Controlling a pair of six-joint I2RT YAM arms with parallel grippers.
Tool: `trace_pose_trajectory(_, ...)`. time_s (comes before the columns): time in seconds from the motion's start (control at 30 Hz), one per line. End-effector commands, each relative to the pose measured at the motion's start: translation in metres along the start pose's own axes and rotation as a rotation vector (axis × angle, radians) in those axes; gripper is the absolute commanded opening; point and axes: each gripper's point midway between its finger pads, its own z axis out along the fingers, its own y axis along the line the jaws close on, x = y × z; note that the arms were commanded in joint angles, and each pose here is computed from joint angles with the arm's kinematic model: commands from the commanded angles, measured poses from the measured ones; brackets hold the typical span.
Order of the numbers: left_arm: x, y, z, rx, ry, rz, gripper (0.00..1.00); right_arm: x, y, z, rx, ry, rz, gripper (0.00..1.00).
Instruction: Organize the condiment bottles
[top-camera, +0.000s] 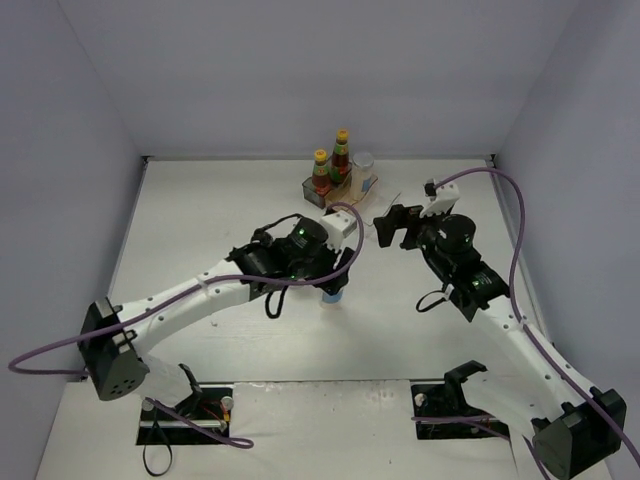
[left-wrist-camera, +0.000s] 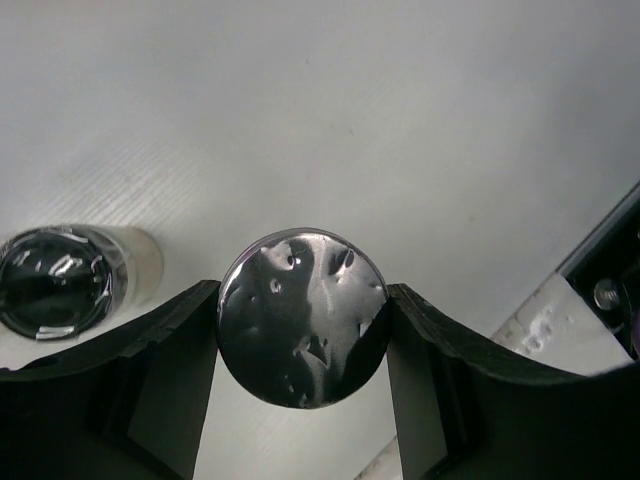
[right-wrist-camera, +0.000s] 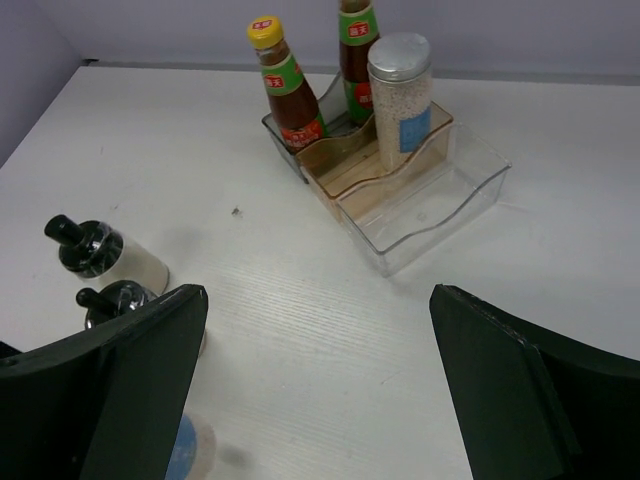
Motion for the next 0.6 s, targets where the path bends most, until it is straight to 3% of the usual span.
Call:
trace_pose_trajectory(0.0, -0.082, -0.001, 0.000, -0.040, -0.270, -0.032, 0.00, -0.036, -0.014, -0.007, 0.087, -0.123, 0.031, 1.00)
trace_pose_trajectory(0.23, -0.102, 0.007, 0.064, -0.101, -0.303, -0.013, 0.00, -0.042, -0.032, -0.016, 0.185, -0.154, 0.054, 1.00)
trace_pose_trajectory(0.53, -0.106, 0.026, 0.096, -0.144, -0.313, -0.058, 0.00, -0.040, -0.039, -0.017, 0.219, -0.153, 0.061, 1.00)
trace_pose_trajectory(0.57, -0.105, 0.027, 0.096, -0.145, -0.312, -0.061, 0.04, -0.040, -0.039, -0.016, 0.220, -0.151, 0.061, 1.00)
